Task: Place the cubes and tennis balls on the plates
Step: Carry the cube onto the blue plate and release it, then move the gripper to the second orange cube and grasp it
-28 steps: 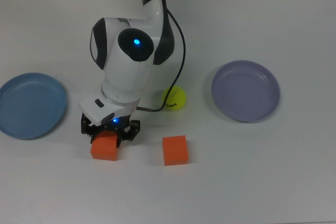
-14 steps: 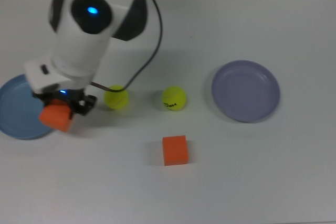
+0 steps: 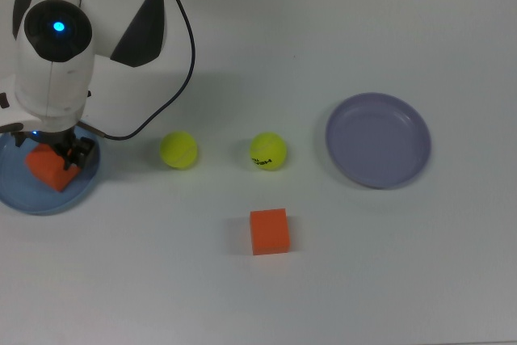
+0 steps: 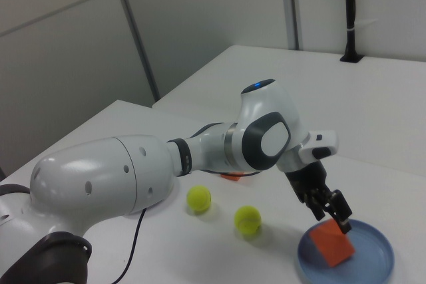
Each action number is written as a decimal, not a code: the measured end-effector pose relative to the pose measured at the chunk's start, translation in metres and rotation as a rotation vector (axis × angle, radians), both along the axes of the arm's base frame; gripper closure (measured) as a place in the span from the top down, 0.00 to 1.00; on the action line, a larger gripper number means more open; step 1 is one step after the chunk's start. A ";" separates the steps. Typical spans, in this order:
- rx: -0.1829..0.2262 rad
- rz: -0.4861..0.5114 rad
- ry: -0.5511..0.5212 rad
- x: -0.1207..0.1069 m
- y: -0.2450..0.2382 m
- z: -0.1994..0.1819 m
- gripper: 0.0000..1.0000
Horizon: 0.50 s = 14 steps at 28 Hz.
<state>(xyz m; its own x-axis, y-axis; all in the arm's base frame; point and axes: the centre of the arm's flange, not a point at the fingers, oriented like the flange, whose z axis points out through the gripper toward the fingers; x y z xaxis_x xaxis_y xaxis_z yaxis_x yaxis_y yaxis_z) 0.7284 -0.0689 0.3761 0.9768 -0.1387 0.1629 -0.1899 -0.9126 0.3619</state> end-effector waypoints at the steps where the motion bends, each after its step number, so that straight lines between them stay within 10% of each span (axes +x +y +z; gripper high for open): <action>1: 0.000 0.001 -0.001 0.000 0.001 0.001 0.94; 9: 0.012 0.023 -0.038 0.002 0.019 0.024 1.00; 14: 0.086 0.093 -0.083 0.000 0.084 0.056 1.00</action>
<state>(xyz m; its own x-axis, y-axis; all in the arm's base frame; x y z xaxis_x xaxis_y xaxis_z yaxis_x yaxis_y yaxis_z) 0.7288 0.0153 0.4316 0.9697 -0.0654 0.2354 -0.1294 -0.9547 0.2679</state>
